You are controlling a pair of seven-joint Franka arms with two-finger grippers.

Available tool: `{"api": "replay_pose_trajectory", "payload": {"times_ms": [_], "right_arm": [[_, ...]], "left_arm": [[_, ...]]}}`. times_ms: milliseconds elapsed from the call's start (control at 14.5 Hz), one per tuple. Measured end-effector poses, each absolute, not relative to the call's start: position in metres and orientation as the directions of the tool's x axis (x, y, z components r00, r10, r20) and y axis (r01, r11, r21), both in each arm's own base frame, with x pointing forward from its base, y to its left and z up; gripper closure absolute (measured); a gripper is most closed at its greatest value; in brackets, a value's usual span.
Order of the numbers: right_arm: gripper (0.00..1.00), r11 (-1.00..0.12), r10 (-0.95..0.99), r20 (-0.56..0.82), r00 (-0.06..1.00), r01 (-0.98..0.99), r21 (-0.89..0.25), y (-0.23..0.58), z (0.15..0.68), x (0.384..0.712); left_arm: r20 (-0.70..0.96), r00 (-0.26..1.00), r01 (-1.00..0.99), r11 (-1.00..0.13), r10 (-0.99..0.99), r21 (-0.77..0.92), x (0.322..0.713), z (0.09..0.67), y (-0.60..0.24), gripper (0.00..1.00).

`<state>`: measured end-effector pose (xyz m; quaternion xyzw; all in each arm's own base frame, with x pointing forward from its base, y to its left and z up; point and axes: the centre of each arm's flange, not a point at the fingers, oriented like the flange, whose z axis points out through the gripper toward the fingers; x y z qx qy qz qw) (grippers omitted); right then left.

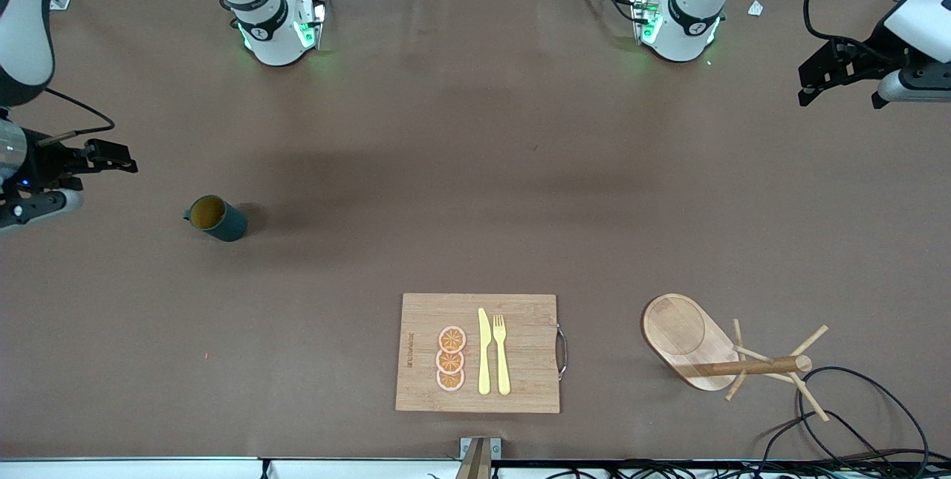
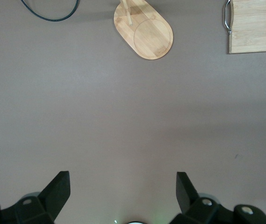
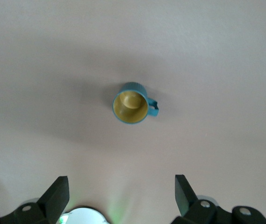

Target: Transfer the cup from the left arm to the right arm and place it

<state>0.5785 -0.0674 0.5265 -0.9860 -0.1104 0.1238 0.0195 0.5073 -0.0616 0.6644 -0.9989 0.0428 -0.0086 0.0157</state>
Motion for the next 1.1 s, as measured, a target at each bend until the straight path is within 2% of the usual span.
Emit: {"api": "replay_pose_trajectory", "payload": {"times_ms": [275,757,1101], "right_arm": [[0.00,-0.996,0.084,-0.288,0.954,0.077,-0.038,-0.060,0.541,0.572],[0.00,-0.999,-0.046,-0.247,0.968,-0.046,0.005,-0.050,0.592,0.571],[0.00,-0.998,-0.063,-0.243,0.968,-0.062,0.013,-0.041,0.595,0.572]], "left_arm": [[0.016,0.996,-0.087,-0.996,-0.087,-0.032,0.507,0.664,-0.062,0.00],[0.025,0.996,-0.088,-0.996,-0.089,-0.032,0.507,0.669,-0.062,0.00],[0.021,0.996,-0.088,-0.996,-0.089,-0.032,0.507,0.669,-0.062,0.00]]}}
